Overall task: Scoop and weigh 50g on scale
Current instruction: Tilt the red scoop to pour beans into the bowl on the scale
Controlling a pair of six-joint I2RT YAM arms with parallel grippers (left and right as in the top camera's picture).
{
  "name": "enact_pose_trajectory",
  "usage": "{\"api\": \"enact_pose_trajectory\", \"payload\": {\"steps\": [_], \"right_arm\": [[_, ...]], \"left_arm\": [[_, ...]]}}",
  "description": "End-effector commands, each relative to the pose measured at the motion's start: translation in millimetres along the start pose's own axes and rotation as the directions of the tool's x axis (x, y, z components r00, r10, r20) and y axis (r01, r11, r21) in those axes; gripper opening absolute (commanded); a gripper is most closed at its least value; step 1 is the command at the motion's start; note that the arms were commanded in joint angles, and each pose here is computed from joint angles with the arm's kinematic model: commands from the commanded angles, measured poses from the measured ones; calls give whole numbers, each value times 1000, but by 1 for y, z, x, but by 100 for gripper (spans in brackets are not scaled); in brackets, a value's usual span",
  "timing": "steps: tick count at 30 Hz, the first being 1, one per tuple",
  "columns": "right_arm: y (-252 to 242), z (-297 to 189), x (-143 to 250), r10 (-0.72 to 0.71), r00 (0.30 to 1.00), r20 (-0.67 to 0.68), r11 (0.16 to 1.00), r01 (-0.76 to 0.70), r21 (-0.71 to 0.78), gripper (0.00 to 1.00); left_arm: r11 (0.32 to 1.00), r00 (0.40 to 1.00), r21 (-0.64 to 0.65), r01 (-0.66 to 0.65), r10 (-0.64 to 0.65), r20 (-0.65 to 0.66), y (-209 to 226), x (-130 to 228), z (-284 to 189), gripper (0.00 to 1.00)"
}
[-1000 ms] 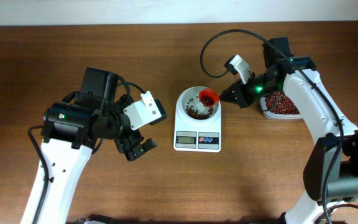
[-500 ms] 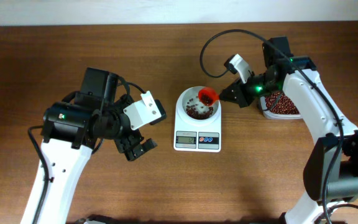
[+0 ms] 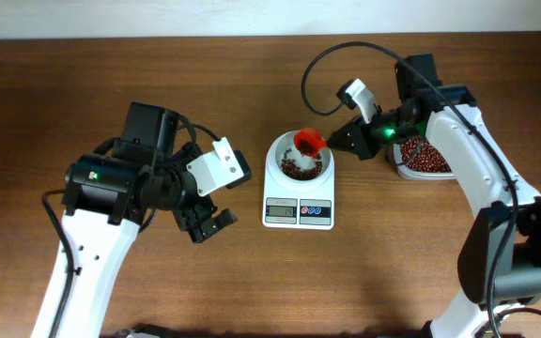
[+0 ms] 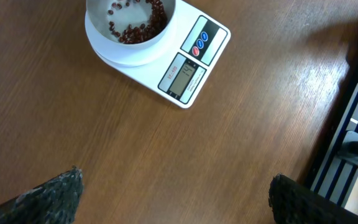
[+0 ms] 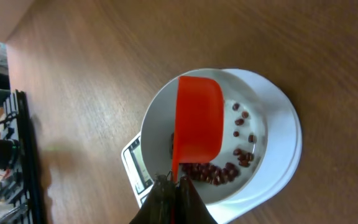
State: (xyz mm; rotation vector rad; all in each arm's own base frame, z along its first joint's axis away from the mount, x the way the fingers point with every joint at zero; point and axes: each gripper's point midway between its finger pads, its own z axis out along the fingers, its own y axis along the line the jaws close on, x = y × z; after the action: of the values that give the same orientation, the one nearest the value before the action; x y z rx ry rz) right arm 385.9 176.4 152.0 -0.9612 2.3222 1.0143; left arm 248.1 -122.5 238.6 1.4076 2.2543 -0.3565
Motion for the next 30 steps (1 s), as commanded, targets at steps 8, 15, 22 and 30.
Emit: {"api": "enact_pose_trajectory", "payload": {"steps": [8, 15, 22, 30], "right_arm": [[28, -4, -15, -99, 994, 40, 993, 102, -63, 4], [0, 0, 3, 19, 997, -81, 992, -9, 126, 4], [1, 2, -5, 6, 998, -62, 991, 2, 133, 4], [24, 8, -8, -55, 997, -50, 998, 57, 32, 4]], "left_arm": [[1000, 1000, -6, -8, 8, 9, -2, 1, -3, 99], [1000, 1000, -6, -8, 8, 8, -2, 1, -3, 99], [1000, 1000, -6, -8, 8, 9, -2, 1, -3, 99], [1000, 1000, -6, -8, 8, 8, -2, 1, -3, 99]]}}
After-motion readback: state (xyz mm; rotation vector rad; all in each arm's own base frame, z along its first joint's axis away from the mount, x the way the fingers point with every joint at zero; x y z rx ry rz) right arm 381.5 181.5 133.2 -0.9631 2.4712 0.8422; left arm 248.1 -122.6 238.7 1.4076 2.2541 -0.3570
